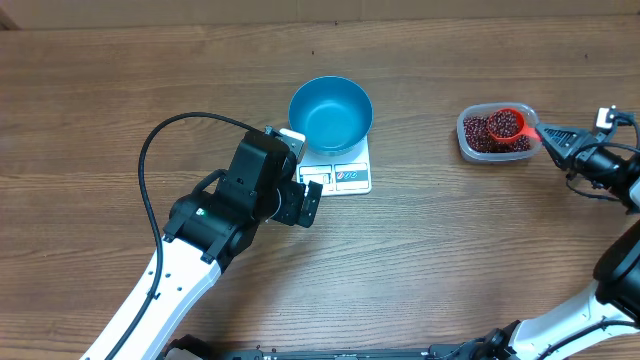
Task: Scoop item into bowl and weigh 150g on scale
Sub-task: 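Tilt and lift the filled red cup out of the tub, then carry the filled red cup left over the teal bowl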
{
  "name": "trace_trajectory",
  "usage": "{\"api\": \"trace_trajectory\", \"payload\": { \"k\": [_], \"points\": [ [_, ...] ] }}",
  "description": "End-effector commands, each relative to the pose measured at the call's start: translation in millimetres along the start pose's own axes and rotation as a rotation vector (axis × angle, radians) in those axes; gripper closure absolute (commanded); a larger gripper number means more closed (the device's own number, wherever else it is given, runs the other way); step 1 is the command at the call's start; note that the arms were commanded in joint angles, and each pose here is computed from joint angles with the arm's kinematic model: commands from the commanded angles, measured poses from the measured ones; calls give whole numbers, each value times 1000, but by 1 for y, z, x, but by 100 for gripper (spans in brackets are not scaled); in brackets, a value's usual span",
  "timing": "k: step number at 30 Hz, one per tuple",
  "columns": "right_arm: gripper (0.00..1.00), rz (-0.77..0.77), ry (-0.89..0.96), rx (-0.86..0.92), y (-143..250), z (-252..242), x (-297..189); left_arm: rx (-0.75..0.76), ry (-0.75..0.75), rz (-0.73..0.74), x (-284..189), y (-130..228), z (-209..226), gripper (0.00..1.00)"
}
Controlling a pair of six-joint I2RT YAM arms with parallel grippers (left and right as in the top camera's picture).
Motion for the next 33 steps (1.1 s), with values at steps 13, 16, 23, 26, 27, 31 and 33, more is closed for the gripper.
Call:
{"api": "trace_trajectory", "payload": {
  "k": [13,16,23,26,27,31,33],
  "points": [
    [96,36,-101,114,7,14,2,17,12,-26,-5,-9,-2,0],
    [96,56,-103,127,10,16,9,17,12,-26,-5,-9,-2,0],
    [96,134,-111,126,26,23,36,17,12,-25,-5,-9,-2,0],
    [96,175,-116,120,35,27,49,17,12,-26,-5,-9,-2,1],
    [96,191,-118,115,38,29,55,17,12,-26,-5,-10,-2,0],
    [96,250,-119,103,51,34,75,17,12,-26,-5,-9,-2,0],
    [96,281,-100,112,58,35,89,17,12,-26,-5,-10,-2,0]
  ]
}}
Point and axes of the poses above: each gripper's point midway between its finger pads, its own x axis out along the fingers, its own z axis along the line the jaws close on, y = z × x, the point moved 1 cm from there along -x, back along the fingers, and after that the axes turned 4 degrees about x, right-handed, at the moved point
